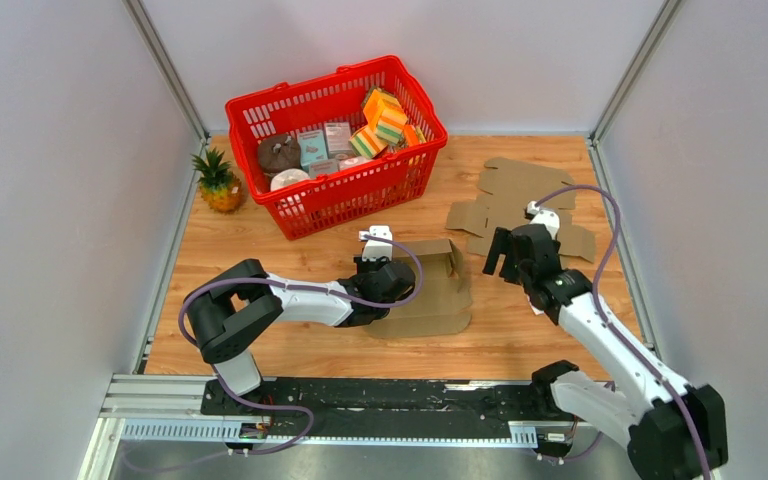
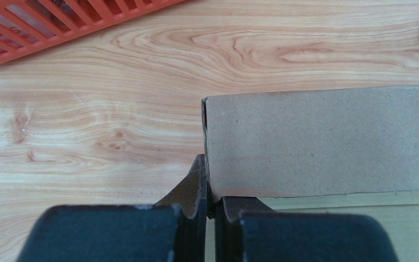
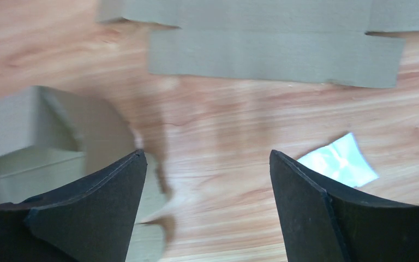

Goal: Fold the paper box

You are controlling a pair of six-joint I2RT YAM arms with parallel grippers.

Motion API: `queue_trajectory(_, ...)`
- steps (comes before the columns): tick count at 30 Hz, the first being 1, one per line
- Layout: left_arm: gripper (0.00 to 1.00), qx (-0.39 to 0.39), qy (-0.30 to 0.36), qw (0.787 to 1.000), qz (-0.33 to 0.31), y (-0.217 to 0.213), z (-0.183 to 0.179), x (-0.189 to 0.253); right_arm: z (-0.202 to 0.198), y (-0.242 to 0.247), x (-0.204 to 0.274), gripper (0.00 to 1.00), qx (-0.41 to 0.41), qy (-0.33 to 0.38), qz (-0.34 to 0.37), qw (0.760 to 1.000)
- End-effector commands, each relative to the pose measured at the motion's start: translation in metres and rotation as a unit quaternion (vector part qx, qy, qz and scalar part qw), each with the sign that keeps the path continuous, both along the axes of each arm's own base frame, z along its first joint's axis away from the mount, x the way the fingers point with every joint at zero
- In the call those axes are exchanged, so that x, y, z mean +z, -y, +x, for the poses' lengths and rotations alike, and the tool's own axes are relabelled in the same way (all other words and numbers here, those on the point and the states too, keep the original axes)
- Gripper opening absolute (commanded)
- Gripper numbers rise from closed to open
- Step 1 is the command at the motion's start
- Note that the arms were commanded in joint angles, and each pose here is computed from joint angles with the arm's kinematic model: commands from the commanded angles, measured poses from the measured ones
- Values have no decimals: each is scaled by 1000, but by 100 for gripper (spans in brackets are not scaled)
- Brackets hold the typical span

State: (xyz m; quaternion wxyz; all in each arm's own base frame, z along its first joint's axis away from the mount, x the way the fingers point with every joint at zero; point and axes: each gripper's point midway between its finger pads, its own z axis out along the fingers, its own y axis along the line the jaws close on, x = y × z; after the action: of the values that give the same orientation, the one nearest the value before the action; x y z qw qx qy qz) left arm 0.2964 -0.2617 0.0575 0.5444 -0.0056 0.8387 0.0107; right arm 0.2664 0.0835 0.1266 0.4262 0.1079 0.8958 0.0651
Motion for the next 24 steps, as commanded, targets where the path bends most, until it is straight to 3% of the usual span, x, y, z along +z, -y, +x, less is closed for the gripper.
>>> queue_trajectory(1,0,-17,-16,1000,-14,2,-9,-3,21,2,-29,85,76,-29,-77,994)
queue_trajectory(4,0,-17,-14,1000,-15,3,-8,-2,28,-18,-41,80,155,-48,-103,981)
queue_trajectory(6,0,-18,-14,1000,-15,3,-8,-1,31,-42,-41,80,218,-17,-115,969)
queue_trajectory(13,0,-18,-13,1000,-16,3,-9,0,42,-73,-22,79,266,58,-84,959)
queue_trajectory(24,0,-17,-15,1000,-9,4,-8,0,21,-109,-17,75,337,78,-52,937)
